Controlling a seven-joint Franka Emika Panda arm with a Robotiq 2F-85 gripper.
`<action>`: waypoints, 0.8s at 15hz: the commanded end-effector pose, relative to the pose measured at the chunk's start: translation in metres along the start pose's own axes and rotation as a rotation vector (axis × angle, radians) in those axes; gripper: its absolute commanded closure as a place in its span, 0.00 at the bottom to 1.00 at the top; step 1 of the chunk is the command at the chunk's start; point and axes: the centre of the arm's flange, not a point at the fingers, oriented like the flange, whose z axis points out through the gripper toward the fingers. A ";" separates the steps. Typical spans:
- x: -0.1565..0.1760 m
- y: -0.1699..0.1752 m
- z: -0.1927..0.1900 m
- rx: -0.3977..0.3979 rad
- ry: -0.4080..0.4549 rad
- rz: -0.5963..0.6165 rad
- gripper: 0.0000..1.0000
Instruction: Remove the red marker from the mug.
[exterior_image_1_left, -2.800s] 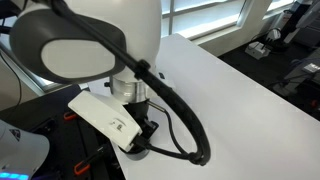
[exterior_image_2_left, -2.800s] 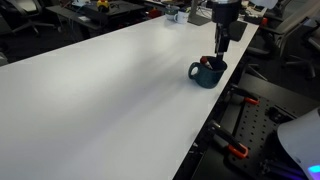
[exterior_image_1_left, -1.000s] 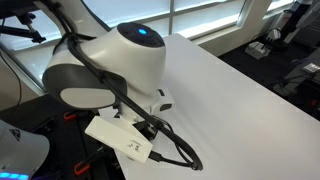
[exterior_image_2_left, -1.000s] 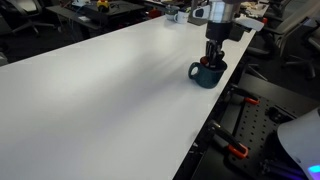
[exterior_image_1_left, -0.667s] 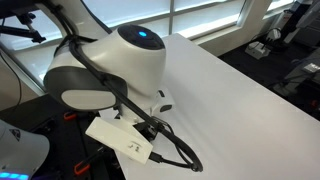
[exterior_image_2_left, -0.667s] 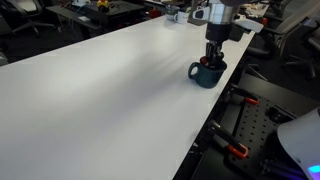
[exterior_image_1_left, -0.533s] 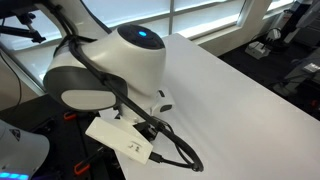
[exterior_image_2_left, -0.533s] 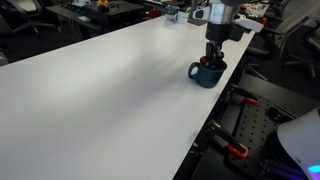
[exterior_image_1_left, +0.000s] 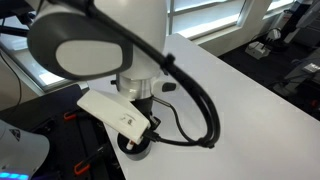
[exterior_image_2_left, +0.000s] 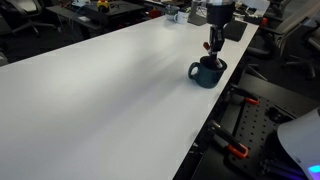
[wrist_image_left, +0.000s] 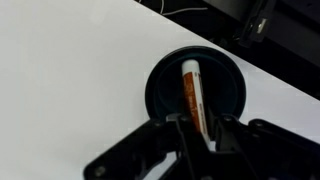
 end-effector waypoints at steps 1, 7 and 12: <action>0.007 -0.029 -0.077 -0.028 -0.062 0.085 0.95; 0.054 -0.092 -0.136 0.022 -0.335 0.125 0.95; 0.090 -0.142 -0.114 0.038 -0.360 0.102 0.95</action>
